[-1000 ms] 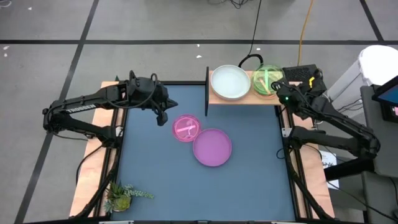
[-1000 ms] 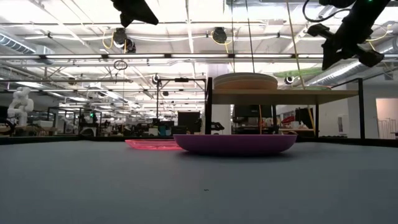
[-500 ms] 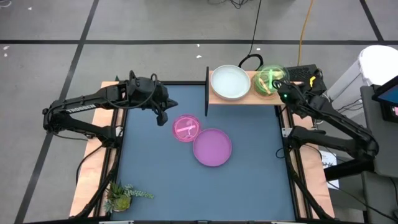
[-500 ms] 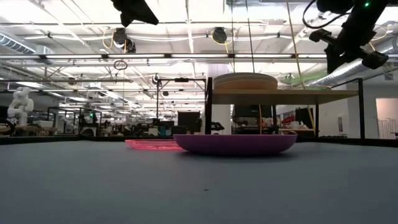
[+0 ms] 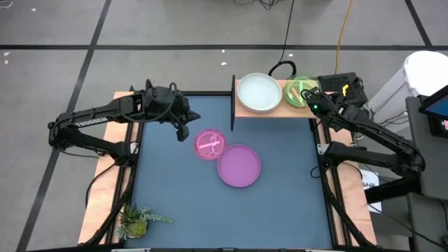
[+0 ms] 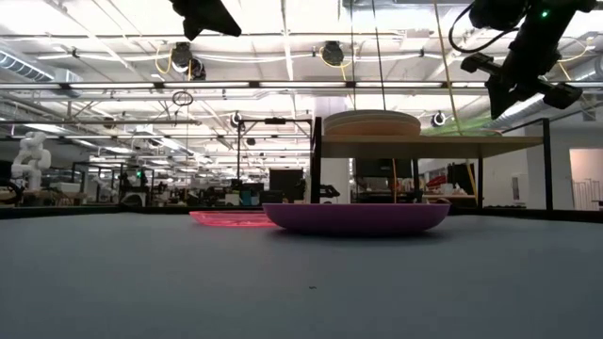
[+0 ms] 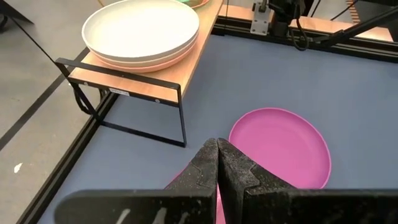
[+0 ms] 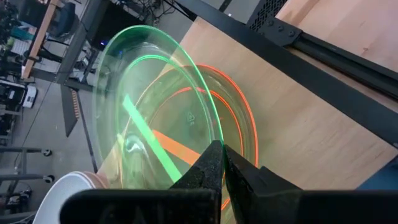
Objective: Place and stack plates onto a shelf
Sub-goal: Stack the small green plate on top of the small orange plate on the shelf, then stack the large purple plate on the large white plate on the shelf
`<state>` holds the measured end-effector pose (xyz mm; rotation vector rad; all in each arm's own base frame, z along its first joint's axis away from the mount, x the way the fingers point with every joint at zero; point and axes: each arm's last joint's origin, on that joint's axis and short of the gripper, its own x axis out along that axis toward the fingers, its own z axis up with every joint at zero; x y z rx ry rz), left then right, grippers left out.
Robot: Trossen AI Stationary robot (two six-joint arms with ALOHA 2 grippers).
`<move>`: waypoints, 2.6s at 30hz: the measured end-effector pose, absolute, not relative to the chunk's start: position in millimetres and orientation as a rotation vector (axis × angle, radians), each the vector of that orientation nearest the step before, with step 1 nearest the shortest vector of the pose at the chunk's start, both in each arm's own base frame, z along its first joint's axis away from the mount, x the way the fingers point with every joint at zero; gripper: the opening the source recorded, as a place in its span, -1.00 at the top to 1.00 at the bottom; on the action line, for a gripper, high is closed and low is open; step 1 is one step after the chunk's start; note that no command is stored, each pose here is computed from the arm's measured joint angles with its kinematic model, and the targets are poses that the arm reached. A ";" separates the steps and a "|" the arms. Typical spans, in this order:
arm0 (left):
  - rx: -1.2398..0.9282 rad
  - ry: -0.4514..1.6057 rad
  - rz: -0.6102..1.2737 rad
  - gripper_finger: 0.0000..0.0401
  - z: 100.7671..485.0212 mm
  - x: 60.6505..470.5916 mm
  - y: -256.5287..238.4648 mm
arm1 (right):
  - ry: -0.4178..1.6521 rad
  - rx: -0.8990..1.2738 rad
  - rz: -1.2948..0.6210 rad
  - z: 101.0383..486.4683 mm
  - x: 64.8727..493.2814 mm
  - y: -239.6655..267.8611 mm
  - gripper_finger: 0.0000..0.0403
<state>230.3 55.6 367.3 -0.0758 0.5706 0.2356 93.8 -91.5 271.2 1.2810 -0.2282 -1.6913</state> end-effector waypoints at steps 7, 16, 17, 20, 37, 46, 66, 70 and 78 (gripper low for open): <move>-0.078 0.570 0.236 0.99 367.3 230.3 55.6 | -0.227 1.282 -1.691 271.2 93.9 -91.5 1.00; -0.078 0.570 0.236 0.99 367.3 230.3 55.6 | -0.206 1.305 -1.673 270.7 94.6 -91.1 1.00; -0.078 0.570 0.236 0.99 367.3 230.4 55.6 | -0.205 1.308 -1.671 270.7 94.6 -91.1 1.00; -0.078 0.570 0.236 0.99 367.3 230.3 55.6 | -0.191 1.321 -1.662 270.4 94.9 -90.8 1.00; -0.078 0.570 0.236 0.99 367.3 230.3 55.6 | -0.176 1.325 -1.667 269.5 94.3 -90.1 1.00; -0.096 0.568 0.242 0.99 367.2 230.3 55.6 | -0.165 1.340 -1.656 269.3 94.7 -89.9 0.69; -0.126 0.590 0.249 0.99 365.2 229.0 55.2 | -0.042 1.424 -1.327 279.8 103.1 -78.3 0.26; -0.117 0.591 0.246 0.99 365.2 229.0 55.2 | 0.015 1.448 -1.201 281.8 111.8 -73.0 0.26; -0.102 0.603 0.241 0.99 364.3 228.6 55.1 | 0.048 1.466 -1.043 285.6 128.4 -60.5 0.26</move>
